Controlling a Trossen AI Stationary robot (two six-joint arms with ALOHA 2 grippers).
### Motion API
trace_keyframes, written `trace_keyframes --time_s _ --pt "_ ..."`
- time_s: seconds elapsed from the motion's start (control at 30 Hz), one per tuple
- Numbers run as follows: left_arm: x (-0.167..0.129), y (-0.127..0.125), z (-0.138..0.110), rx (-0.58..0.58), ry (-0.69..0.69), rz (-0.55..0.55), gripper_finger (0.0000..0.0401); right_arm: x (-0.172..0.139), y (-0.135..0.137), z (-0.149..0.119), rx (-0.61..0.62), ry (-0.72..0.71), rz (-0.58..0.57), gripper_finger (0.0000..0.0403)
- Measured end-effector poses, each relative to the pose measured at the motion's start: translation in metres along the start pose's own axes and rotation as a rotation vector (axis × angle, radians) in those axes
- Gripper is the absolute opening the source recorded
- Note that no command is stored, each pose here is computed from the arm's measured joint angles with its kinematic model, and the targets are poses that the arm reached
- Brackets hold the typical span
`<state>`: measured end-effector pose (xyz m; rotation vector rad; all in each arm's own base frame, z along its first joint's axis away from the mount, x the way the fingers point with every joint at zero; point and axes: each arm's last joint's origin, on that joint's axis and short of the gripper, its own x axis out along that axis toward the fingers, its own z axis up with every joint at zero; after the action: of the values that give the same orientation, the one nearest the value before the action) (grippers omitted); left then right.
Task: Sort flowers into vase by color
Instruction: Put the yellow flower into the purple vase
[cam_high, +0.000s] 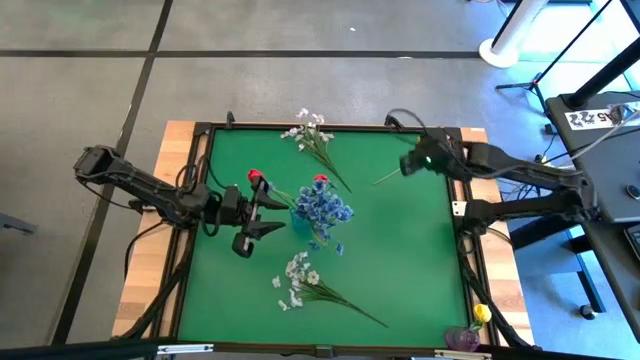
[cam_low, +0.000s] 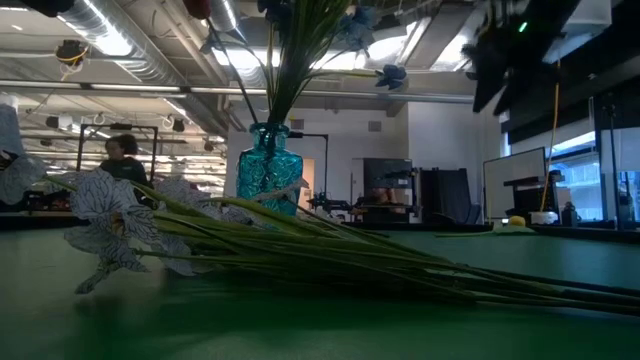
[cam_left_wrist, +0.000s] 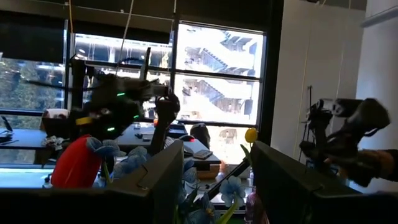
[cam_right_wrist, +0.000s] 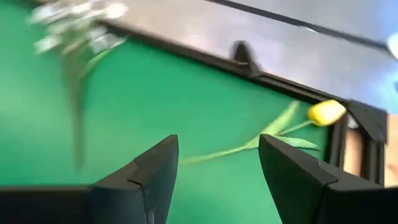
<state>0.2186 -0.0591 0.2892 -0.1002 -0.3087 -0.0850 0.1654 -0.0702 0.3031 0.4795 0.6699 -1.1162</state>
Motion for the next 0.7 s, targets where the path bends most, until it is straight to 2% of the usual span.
trace_keyframes --time_s 0.13,0.27,0.47,0.7 --pt "0.000 0.000 -0.001 -0.025 0.012 0.005 0.0185 0.033 -0.010 -0.002 0.166 0.018 -0.099 0.0222" --pt "0.000 0.001 -0.005 -0.071 0.044 0.025 0.0185 0.052 -0.012 -0.022 0.259 0.072 -0.161 0.0222" --pt "-0.001 -0.001 -0.008 -0.066 0.079 0.019 0.0185 0.079 0.003 -0.056 0.410 0.069 -0.197 0.0222" --pt "-0.001 -0.001 -0.008 -0.057 0.084 0.015 0.0185 0.131 0.023 -0.077 0.582 0.006 -0.297 0.0222"
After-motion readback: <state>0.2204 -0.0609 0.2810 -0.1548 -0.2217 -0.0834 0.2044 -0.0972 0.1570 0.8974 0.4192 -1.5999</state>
